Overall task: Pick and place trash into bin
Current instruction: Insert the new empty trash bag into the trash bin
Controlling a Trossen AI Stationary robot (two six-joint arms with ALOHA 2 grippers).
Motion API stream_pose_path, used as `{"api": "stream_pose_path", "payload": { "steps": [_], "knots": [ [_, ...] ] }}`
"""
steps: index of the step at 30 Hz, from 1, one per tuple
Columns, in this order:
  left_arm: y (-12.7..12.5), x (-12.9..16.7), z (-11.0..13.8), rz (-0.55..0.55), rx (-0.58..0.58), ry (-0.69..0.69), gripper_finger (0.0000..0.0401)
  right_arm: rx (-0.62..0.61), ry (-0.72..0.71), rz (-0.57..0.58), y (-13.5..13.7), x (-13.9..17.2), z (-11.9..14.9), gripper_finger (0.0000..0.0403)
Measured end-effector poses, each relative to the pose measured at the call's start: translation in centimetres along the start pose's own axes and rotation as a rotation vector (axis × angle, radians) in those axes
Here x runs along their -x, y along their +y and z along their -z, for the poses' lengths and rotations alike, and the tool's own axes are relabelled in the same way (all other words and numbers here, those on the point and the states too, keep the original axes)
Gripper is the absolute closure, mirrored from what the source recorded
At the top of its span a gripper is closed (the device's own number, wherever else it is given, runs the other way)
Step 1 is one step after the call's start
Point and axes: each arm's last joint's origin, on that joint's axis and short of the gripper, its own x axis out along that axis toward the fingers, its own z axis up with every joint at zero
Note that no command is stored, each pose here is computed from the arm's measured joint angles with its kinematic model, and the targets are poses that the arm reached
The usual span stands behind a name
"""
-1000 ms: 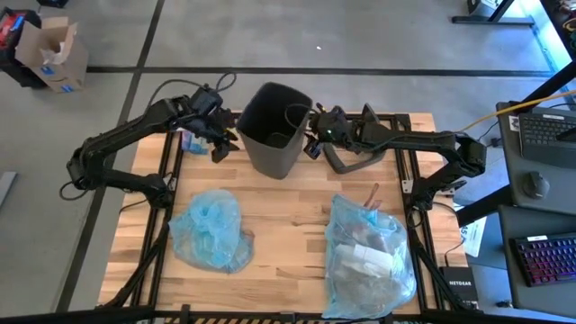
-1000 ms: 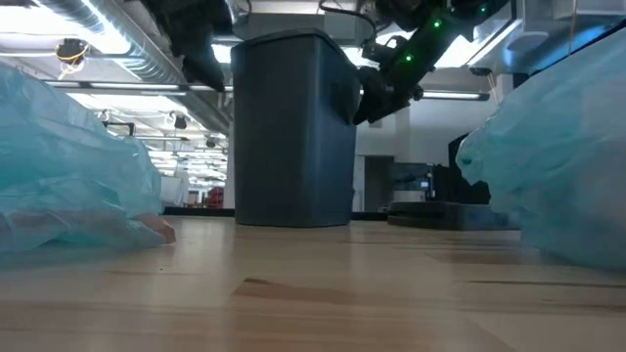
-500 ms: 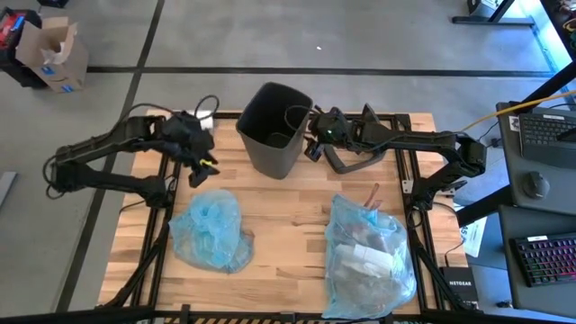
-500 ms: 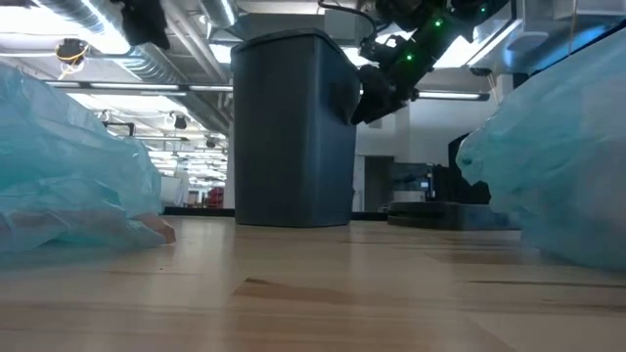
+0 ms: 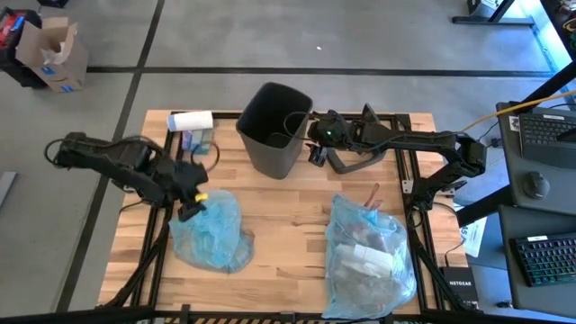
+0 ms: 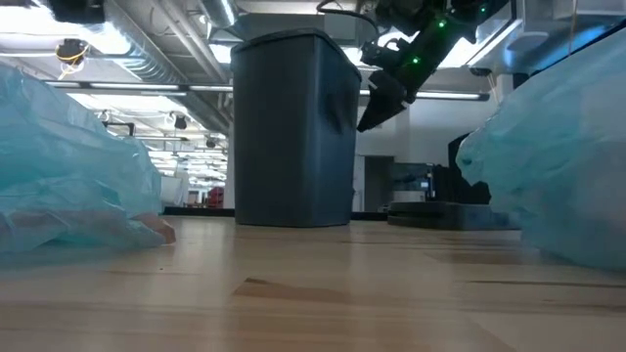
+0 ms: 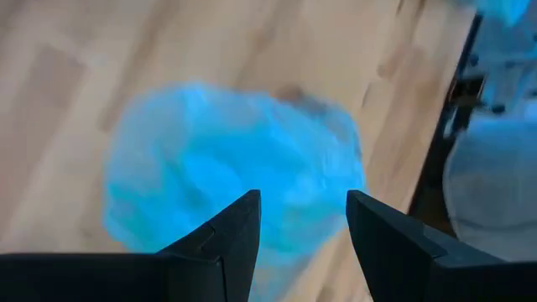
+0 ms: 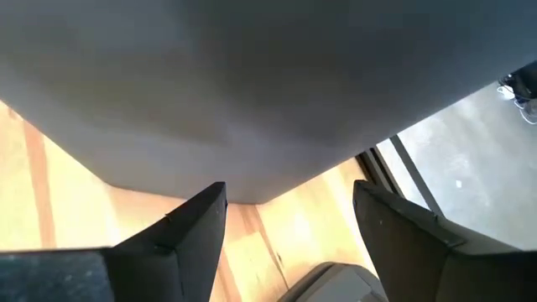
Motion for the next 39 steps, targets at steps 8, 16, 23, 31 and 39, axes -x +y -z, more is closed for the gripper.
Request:
{"api": "stream_pose_path", "payload": {
  "steps": [8,16,23,31,39],
  "knots": [
    [-2.5,-5.2,3.8,0.007,0.048,0.164,0.0231,0.007,0.018,-0.073,0.2,0.0,0.2,0.0151],
    [-5.8,-12.5,7.7,0.058,0.025,0.366,0.0231,0.03,0.021,-0.099,0.3,0.0,0.3,0.0151],
    [-8.7,-17.5,10.4,0.041,0.014,0.424,0.0231,0.038,0.021,-0.099,0.3,0.0,0.3,0.0151],
    [-8.8,-20.6,11.8,-0.1,0.018,0.384,0.0231,0.057,0.02,-0.099,0.3,0.0,0.3,0.0151],
    [-8.2,-23.1,12.0,-0.195,-0.036,0.373,0.0257,0.057,0.019,-0.099,0.3,0.0,0.3,0.0151]
  ]
}}
